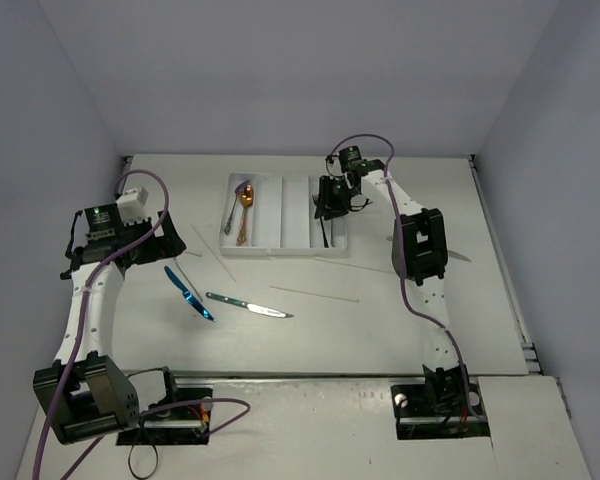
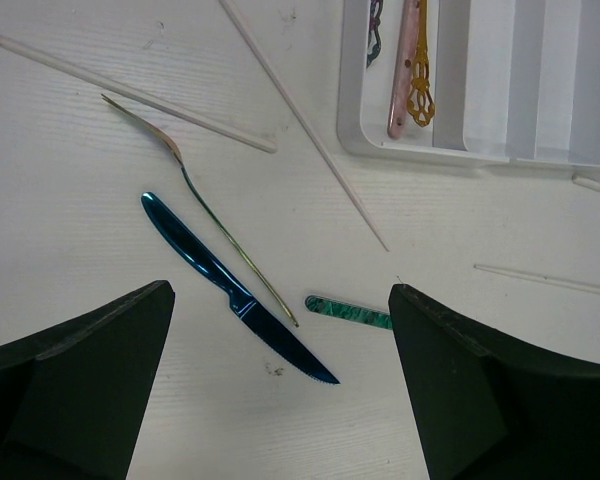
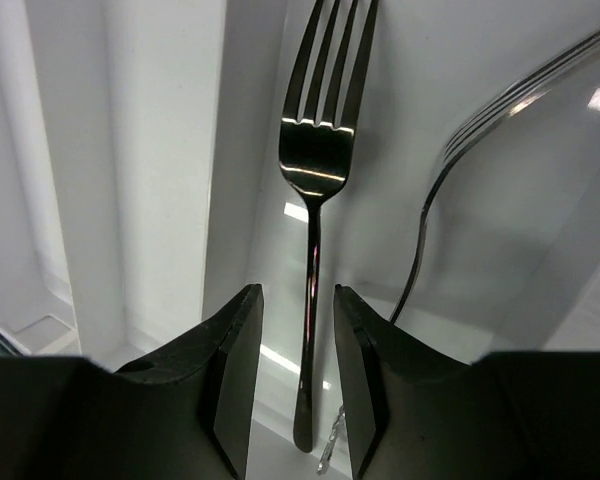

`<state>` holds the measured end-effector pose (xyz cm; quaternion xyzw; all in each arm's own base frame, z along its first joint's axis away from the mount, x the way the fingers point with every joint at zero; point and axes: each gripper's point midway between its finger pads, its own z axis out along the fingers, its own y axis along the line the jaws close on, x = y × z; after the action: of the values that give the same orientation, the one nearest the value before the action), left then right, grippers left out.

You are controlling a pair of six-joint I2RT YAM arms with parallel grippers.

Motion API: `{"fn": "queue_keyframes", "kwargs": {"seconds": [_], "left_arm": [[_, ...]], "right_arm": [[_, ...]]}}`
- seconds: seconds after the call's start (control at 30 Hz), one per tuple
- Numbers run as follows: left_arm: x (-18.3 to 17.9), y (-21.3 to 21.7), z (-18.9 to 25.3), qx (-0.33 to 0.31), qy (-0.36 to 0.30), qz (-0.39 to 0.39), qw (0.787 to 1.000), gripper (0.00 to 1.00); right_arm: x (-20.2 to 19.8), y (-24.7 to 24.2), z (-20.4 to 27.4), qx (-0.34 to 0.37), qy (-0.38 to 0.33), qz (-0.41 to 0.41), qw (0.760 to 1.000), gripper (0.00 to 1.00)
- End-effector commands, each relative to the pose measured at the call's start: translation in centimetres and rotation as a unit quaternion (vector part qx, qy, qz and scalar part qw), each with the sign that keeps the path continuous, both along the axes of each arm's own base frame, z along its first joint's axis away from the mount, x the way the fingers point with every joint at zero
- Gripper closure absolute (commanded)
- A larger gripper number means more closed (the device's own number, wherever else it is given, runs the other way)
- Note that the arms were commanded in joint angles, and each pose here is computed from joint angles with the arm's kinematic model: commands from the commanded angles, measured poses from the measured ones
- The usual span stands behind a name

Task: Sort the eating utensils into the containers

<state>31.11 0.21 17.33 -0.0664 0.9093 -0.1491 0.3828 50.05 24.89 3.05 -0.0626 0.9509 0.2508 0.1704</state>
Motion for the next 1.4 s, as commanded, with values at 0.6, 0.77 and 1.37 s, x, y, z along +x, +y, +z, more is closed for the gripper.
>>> {"fn": "queue_keyframes", "kwargs": {"seconds": [0.6,0.77,1.37], "left_arm": [[-1.2,-0.9,-8.1,-0.043,0.171,0.041,0.983,0.28],[-0.7,-3.2,-8.6,-0.025,0.171,0.010,0.985,0.32],[0.8,-3.7,-11.0,-0.020,0.208,0.016,0.978,0.38]], "right_arm": [[-2.1,-12.8,16.7,-0.046,-0.176,-0.043,0.982,0.42],[-3.7,-14.8,13.1,-0.060,-0.135,-0.046,0.988,0.44],[-5.0,-14.6,11.7,-0.055,-0.113,-0.036,0.991,0.47]]}}
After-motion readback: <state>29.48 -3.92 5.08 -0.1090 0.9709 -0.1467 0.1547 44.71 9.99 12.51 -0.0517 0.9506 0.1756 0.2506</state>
